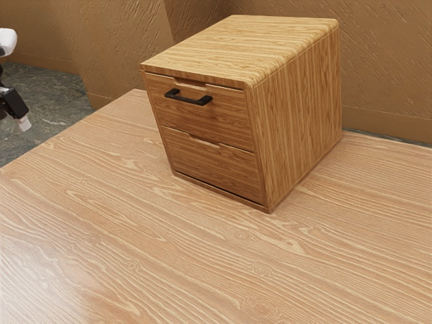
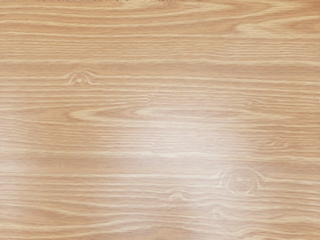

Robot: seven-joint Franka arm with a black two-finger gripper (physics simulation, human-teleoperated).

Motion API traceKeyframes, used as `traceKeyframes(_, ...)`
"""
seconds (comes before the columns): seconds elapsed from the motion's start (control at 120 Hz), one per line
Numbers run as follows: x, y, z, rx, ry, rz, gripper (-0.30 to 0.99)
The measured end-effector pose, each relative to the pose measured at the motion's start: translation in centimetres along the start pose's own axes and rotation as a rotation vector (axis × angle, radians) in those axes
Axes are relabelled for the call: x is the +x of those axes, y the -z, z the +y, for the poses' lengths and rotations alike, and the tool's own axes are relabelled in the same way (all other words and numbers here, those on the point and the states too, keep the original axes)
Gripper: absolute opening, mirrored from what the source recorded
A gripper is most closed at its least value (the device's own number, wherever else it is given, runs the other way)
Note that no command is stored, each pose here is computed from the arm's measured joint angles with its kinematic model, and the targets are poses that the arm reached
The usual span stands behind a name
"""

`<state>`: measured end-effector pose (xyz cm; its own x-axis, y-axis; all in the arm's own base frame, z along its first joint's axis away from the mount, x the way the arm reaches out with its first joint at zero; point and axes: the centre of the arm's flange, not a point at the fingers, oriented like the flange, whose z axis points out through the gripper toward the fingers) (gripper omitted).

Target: Pull the drawer handle with one arm to open the drawer

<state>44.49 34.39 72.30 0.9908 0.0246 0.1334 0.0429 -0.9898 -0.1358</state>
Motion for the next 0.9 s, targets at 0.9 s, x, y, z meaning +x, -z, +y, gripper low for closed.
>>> traceKeyframes(0.9, 7.4, 6.3, 15.1, 0.033, -0.931, 0.124, 0.67)
